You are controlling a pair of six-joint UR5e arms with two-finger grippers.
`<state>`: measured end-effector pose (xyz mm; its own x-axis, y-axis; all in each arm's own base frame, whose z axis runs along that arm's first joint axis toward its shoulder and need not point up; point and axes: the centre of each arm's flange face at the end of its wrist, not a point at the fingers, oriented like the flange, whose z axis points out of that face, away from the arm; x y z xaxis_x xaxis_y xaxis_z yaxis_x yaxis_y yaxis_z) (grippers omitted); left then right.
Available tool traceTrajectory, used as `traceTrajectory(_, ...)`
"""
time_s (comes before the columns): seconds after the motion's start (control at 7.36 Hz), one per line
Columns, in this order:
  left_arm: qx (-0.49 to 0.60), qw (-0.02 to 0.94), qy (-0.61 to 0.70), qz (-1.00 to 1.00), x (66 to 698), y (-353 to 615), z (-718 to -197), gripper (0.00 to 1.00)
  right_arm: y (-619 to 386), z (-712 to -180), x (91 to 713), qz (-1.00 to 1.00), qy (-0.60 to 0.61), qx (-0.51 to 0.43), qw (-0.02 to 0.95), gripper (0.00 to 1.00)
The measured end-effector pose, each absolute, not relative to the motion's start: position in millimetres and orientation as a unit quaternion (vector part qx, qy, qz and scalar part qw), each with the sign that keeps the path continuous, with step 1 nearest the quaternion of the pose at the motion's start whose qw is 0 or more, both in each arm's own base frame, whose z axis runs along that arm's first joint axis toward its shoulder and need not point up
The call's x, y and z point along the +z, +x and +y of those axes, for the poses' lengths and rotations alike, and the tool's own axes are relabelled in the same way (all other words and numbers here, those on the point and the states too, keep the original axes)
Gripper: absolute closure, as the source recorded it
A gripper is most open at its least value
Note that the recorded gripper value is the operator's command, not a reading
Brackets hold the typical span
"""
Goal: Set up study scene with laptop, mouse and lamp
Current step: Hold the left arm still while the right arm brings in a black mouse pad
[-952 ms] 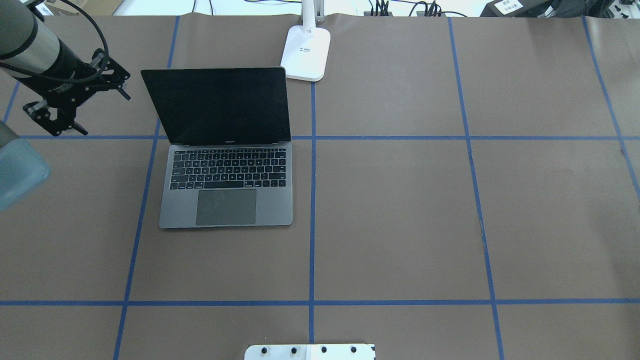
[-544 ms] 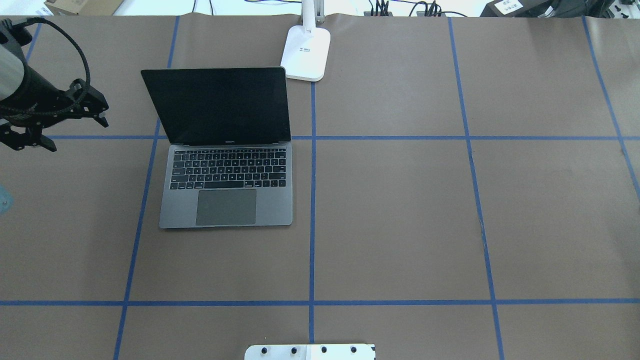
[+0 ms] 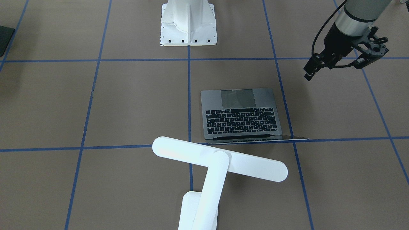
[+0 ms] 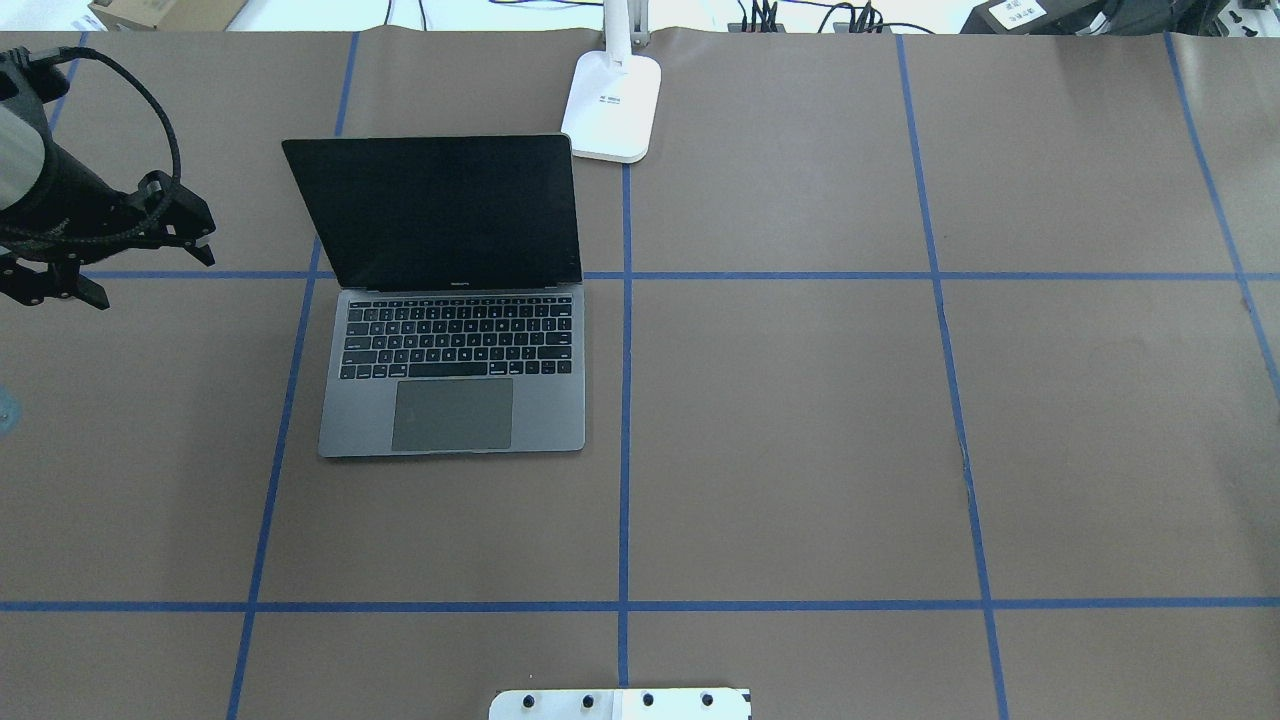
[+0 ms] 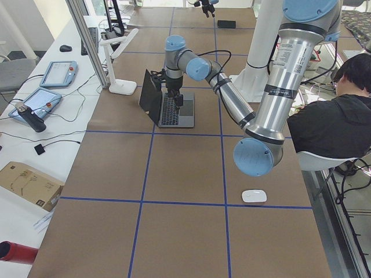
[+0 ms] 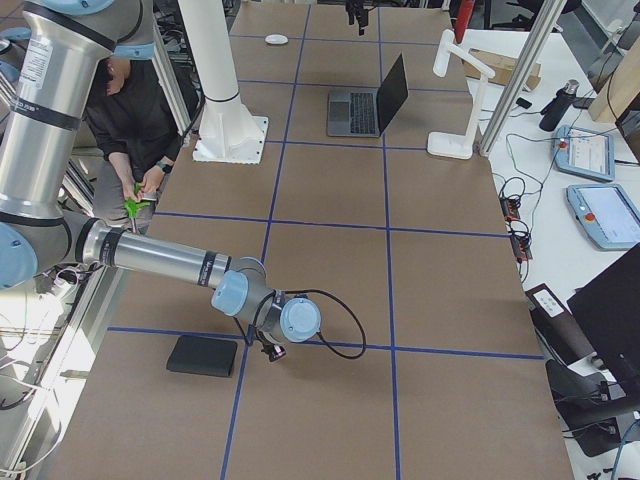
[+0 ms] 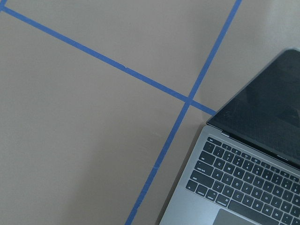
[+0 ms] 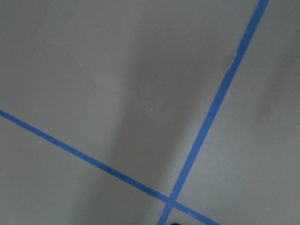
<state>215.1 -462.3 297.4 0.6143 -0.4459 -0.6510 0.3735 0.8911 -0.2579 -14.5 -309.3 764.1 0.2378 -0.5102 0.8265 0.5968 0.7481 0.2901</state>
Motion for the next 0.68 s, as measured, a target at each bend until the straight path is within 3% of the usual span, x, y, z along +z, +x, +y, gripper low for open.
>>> traceTrajectory(0.68,-0.225,0.896,-0.044,0.380,289.6,216.8,-462.6,0.01,-33.2,-292.2,811.0,-0.528,-0.085,-0.364,0.762,0.01)
